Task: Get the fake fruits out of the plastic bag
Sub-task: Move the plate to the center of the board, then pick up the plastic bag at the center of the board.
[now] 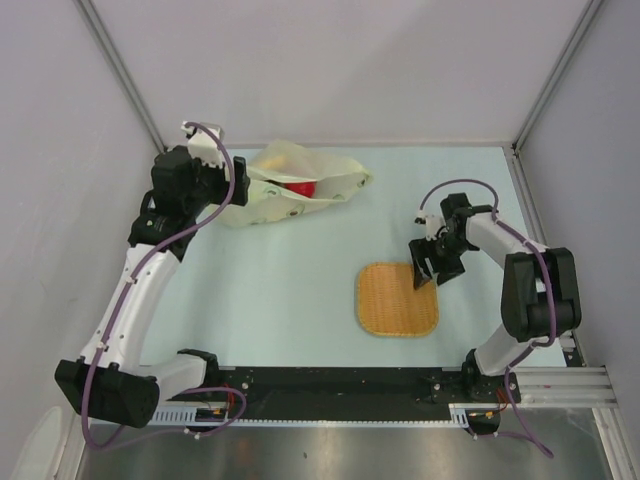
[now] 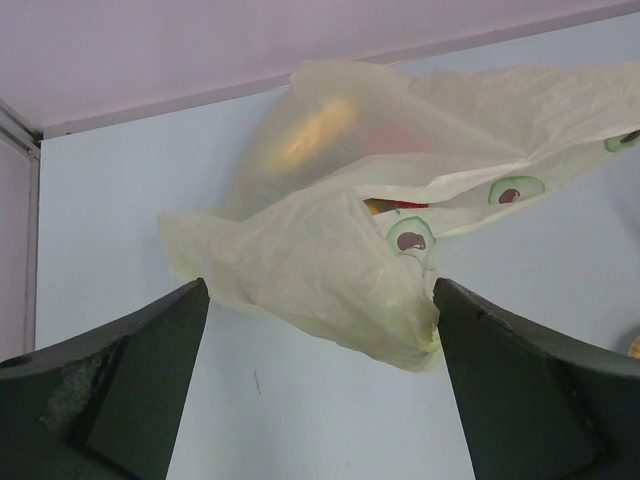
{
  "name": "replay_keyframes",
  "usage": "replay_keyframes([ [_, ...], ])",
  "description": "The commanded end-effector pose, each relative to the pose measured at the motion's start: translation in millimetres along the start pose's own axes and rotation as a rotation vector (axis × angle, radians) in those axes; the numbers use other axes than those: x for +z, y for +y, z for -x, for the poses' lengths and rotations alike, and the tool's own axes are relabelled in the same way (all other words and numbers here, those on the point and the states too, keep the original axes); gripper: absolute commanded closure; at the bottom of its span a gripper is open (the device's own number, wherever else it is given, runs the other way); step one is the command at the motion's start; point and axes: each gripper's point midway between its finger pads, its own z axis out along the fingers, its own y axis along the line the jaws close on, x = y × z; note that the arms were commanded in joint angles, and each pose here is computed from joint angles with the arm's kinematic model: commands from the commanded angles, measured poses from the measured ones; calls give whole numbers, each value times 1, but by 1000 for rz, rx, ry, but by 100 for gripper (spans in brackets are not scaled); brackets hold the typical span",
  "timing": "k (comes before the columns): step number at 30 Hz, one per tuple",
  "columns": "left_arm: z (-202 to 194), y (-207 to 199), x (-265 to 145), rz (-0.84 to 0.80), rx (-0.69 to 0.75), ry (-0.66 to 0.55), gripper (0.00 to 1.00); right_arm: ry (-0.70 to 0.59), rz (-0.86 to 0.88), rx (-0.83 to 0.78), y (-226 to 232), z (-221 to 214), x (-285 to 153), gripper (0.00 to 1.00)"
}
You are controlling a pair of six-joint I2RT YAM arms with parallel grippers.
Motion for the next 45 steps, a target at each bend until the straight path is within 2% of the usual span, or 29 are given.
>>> replay_keyframes([
  [1, 4, -3, -1, -15, -32, -29, 0, 85, 41, 7, 12, -13, 22, 25],
  [4, 3, 0, -5, -2, -39, -34, 0, 152, 71, -58, 34, -18, 37, 28],
  [7, 1, 2, -9, 5, -41, -37, 0, 160, 123, -103, 60, -9, 47, 32],
  [11, -4, 6, -17, 19, -51, -30, 0, 143, 138, -237, 96, 13, 63, 33],
  [15, -13, 7, -25, 20, -54, -10, 0, 91, 141, -299, 110, 47, 51, 32],
  [20, -32, 13, -27, 40, -62, 30, 0, -158, 35, -336, 101, 100, -21, 27],
  [22, -37, 13, -26, 37, -73, 40, 0, -325, 4, -341, 99, 128, -58, 25],
  [26, -44, 15, -23, 35, -141, 62, 1, -564, -78, -399, 100, 175, -96, 19],
  [30, -51, 15, -19, 25, -191, 90, 1, -726, -132, -432, 107, 225, -114, 16],
  [35, -57, 7, -10, -10, -247, 120, 1, -736, -101, -452, 113, 266, -86, 16],
  [37, -59, 5, -6, -20, -260, 125, 2, -803, -141, -451, 115, 291, -91, 16],
  [38, -61, 6, -4, -16, -264, 137, 5, -789, -151, -441, 111, 301, -74, 16],
  [39, -62, 7, -1, -10, -266, 142, 6, -821, -159, -433, 113, 313, -76, 17],
  [40, -63, 8, 2, -7, -263, 145, 9, -887, -161, -435, 120, 335, -94, 19],
  [41, -63, 9, 5, -7, -261, 148, 23, -875, -159, -425, 114, 348, -78, 29],
  [42, -60, 9, 16, -18, -260, 148, 33, -908, -156, -430, 115, 363, -84, 39],
  [43, -54, 4, 22, -58, -256, 138, 70, -1006, -154, -436, 125, 388, -119, 48],
  [44, -49, 0, 31, -96, -253, 132, 96, -1019, -164, -420, 112, 405, -112, 67],
  [45, -31, -3, 50, -130, -243, 105, 99, -1073, -156, -407, 113, 419, -128, 77],
])
